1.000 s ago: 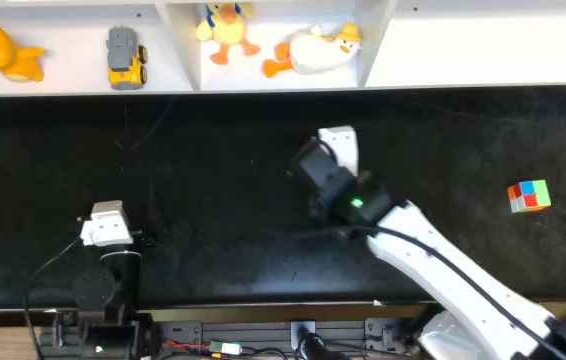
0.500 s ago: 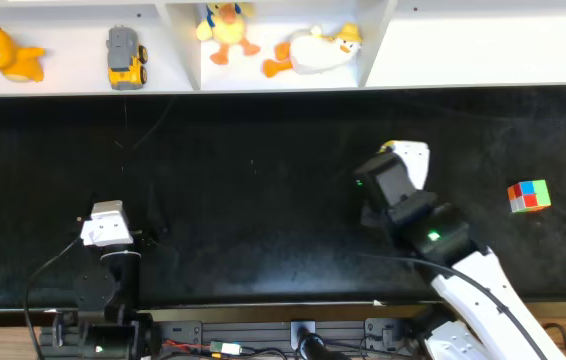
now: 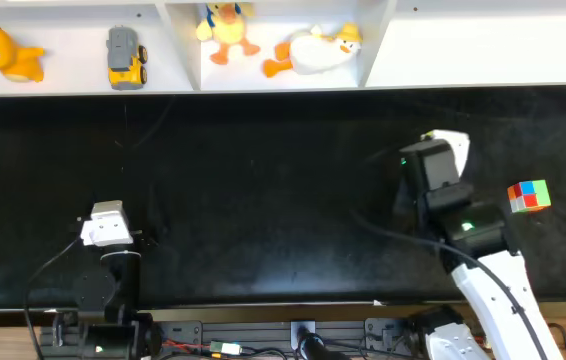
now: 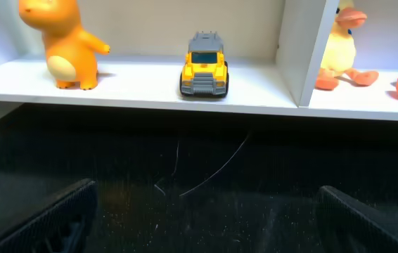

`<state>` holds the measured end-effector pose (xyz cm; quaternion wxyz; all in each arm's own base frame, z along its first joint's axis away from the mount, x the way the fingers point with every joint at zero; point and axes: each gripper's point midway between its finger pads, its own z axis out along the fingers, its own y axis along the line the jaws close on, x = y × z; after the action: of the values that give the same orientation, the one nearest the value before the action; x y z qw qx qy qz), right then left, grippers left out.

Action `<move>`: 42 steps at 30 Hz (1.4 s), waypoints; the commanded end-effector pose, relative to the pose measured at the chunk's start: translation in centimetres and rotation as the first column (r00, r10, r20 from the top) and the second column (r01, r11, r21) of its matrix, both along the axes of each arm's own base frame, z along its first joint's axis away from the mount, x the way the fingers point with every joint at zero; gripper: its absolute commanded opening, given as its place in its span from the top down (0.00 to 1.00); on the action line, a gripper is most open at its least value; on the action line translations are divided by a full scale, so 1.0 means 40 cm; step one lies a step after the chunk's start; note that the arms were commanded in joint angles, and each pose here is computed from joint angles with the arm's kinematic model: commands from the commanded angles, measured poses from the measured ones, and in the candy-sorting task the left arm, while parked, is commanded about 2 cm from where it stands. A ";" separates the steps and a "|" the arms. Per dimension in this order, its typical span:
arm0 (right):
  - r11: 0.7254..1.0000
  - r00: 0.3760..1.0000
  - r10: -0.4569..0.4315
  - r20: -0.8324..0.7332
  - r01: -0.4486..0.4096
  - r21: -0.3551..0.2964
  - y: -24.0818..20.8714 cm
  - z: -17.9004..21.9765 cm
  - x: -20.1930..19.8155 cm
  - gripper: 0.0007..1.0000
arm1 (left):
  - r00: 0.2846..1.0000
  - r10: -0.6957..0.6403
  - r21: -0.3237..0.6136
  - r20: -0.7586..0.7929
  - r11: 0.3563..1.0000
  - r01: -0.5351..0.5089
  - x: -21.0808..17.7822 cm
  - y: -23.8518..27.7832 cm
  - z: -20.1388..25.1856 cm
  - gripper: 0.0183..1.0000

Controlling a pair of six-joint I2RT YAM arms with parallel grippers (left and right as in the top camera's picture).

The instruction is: Store Toys

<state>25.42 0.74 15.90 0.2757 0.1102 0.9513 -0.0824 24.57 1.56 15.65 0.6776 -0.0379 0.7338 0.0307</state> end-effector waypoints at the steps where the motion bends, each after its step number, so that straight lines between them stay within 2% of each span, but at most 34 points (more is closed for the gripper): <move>1: 0.999 1.000 0.011 0.011 -0.011 -0.035 -0.026 0.013 0.027 0.89 | 1.000 0.007 0.023 0.007 1.000 -0.007 -0.002 0.003 0.004 0.00; 10: 0.993 0.994 0.094 0.059 -0.089 -0.082 -0.025 0.051 0.140 0.88 | 1.000 0.007 0.023 0.007 1.000 -0.007 -0.002 0.003 0.004 0.00; 19: 0.979 0.987 0.161 0.029 -0.156 -0.129 -0.066 0.073 0.231 0.89 | 1.000 0.007 0.023 0.007 1.000 -0.007 -0.002 0.003 0.004 0.00; 21: 0.972 0.980 0.198 0.030 -0.193 -0.131 -0.068 0.076 0.254 0.89 | 1.000 0.007 0.023 0.007 1.000 -0.007 -0.002 0.003 0.004 0.00; 31: 0.957 0.962 0.268 0.057 -0.259 -0.132 -0.082 0.071 0.351 0.88 | 1.000 0.007 0.023 0.007 1.000 -0.007 -0.002 0.003 0.004 0.00; 35: 0.941 0.946 0.319 0.049 -0.310 -0.134 -0.069 0.057 0.383 0.88 | 1.000 0.007 0.023 0.007 1.000 -0.007 -0.002 0.003 0.004 0.00; 42: 0.939 0.940 0.331 0.082 -0.320 -0.124 -0.058 0.052 0.437 0.87 | 1.000 0.007 0.023 0.007 1.000 -0.007 -0.002 0.003 0.004 0.00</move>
<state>41.51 -1.89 16.49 0.3156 -0.0533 0.9431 -0.0898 24.57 1.56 15.65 0.6776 -0.0379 0.7338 0.0307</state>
